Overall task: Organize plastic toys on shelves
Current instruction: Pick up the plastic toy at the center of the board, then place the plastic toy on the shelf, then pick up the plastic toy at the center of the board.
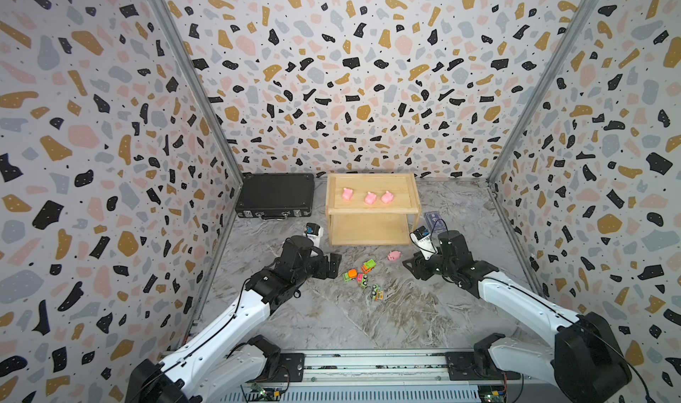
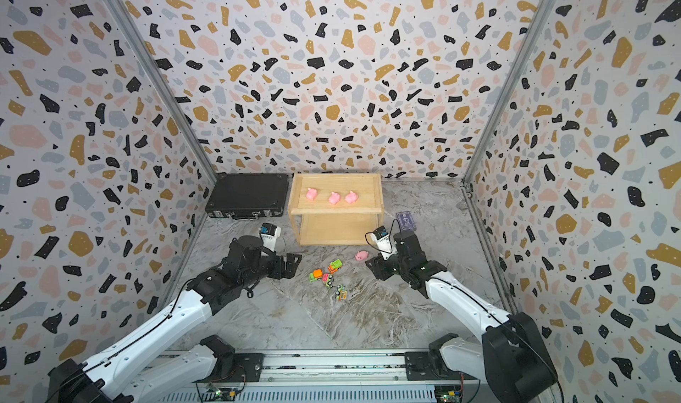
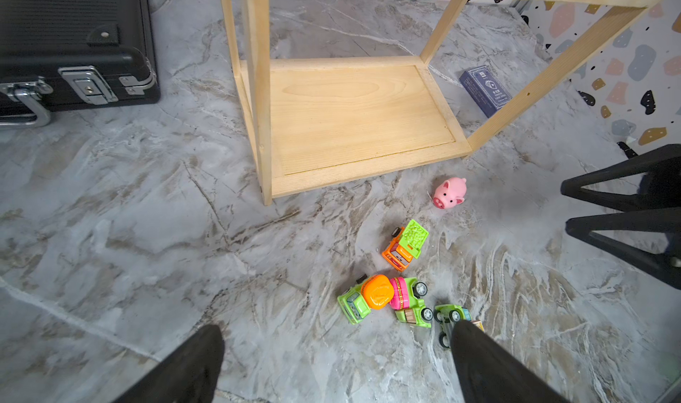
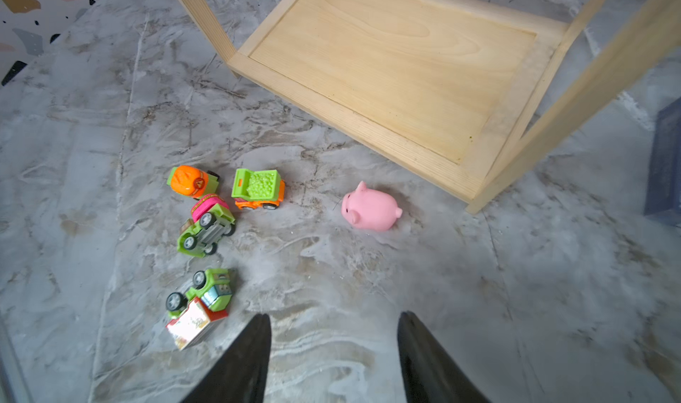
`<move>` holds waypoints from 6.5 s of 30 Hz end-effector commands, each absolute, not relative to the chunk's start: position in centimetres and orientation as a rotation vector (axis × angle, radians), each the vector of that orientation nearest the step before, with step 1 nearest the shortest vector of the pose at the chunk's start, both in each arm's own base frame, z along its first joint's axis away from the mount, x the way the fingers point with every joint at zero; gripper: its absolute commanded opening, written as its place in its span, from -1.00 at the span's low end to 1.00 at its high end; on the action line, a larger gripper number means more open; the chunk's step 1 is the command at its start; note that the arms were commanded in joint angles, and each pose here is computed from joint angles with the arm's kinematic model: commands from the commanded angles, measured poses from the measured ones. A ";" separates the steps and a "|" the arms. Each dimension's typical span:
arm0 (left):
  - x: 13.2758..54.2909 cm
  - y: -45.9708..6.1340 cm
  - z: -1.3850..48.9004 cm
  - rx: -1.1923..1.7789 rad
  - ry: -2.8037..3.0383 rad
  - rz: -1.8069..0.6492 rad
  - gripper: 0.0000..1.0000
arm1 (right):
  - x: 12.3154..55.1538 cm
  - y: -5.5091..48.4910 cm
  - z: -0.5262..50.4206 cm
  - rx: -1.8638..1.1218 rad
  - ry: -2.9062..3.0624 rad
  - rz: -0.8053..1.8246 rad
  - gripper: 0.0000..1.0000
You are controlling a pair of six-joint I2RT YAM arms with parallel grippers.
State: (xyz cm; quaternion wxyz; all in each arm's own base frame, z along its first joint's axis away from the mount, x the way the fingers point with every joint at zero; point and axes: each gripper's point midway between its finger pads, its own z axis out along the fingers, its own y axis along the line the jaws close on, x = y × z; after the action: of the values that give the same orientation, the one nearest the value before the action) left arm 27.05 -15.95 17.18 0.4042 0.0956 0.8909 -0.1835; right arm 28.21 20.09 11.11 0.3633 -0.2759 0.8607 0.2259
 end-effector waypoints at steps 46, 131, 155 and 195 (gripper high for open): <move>27.6 -15.4 17.4 0.229 2.236 -0.421 0.99 | 33.8 23.7 4.3 -0.736 2.344 0.329 -0.24; 27.8 -15.2 17.6 0.219 2.225 -0.411 1.00 | 46.4 23.1 29.9 -0.669 2.042 0.262 -1.00; 27.1 -16.8 16.2 0.261 2.259 -0.524 0.99 | 43.3 22.1 34.6 -0.622 1.933 0.316 0.33; 27.2 -22.1 5.9 0.776 2.377 -0.464 0.63 | 28.1 19.8 23.5 -0.726 2.093 0.628 0.42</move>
State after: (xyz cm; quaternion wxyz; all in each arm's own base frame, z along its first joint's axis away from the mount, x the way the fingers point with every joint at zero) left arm 25.85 -21.89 5.12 0.2643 0.3014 0.8968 -0.1872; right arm 28.08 20.07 22.57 0.3877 -0.2866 0.8384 0.2541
